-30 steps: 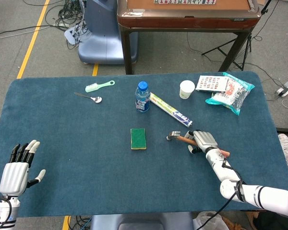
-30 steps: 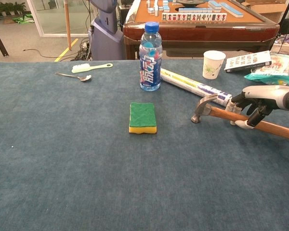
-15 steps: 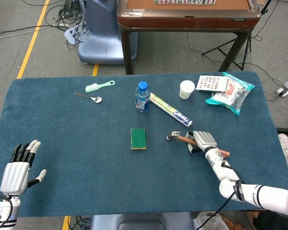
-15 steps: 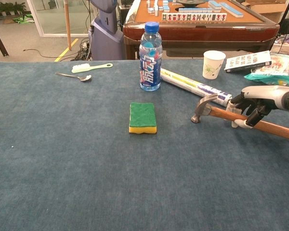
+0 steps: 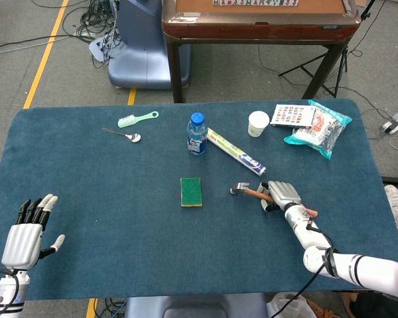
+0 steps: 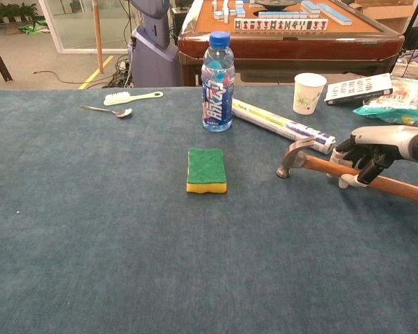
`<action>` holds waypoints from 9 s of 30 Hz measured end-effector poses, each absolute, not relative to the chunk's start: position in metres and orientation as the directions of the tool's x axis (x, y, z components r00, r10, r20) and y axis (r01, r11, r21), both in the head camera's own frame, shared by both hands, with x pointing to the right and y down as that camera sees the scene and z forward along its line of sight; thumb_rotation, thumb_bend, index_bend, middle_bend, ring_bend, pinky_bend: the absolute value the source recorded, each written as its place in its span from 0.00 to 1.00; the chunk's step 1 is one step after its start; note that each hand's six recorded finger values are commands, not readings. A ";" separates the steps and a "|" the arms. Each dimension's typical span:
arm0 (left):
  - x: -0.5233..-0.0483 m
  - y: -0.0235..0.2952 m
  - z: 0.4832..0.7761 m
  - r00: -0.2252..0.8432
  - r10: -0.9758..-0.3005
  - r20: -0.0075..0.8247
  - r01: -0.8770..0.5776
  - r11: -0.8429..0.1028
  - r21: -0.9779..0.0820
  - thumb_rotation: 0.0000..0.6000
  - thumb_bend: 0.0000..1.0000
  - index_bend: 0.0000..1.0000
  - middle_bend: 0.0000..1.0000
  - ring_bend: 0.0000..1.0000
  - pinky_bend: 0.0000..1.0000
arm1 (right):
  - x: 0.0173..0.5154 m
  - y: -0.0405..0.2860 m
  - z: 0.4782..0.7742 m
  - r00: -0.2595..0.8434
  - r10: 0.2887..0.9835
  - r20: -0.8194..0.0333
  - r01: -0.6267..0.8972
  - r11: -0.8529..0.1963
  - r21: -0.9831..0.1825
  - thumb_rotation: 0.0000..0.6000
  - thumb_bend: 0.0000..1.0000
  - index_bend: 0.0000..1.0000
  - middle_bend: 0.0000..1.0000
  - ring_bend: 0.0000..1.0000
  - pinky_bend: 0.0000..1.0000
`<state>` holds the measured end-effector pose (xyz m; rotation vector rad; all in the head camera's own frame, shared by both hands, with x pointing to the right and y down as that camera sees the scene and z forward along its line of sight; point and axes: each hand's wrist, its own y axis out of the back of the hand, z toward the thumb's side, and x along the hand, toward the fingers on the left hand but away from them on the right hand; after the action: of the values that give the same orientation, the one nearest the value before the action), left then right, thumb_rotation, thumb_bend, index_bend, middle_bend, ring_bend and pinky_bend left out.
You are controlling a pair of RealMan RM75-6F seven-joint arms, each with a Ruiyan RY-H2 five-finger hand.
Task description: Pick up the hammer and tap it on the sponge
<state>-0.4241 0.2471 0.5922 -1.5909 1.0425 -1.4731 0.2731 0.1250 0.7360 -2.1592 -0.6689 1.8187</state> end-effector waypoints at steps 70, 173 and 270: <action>-0.425 0.250 0.593 0.009 -0.900 0.436 -0.082 -0.436 -0.896 1.00 0.23 0.07 0.07 0.04 0.00 | 0.239 0.103 0.702 0.291 0.598 -0.747 0.304 -0.798 -0.520 1.00 1.00 0.60 0.68 0.52 0.53; -0.435 0.258 0.576 -0.031 -0.912 0.410 -0.080 -0.406 -0.910 1.00 0.23 0.07 0.07 0.04 0.00 | 0.165 0.088 0.705 0.441 0.530 -0.725 0.307 -0.848 -0.433 1.00 1.00 0.67 0.80 0.68 0.79; -0.420 0.258 0.581 0.001 -0.903 0.429 -0.072 -0.428 -0.901 1.00 0.23 0.07 0.07 0.04 0.00 | 0.228 0.102 0.712 0.367 0.570 -0.735 0.323 -0.819 -0.474 1.00 1.00 0.67 0.76 0.67 0.65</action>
<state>-0.4203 0.2582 0.5809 -1.5789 1.0302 -1.5069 0.2276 0.1023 0.7124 -2.3798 -0.7955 1.4330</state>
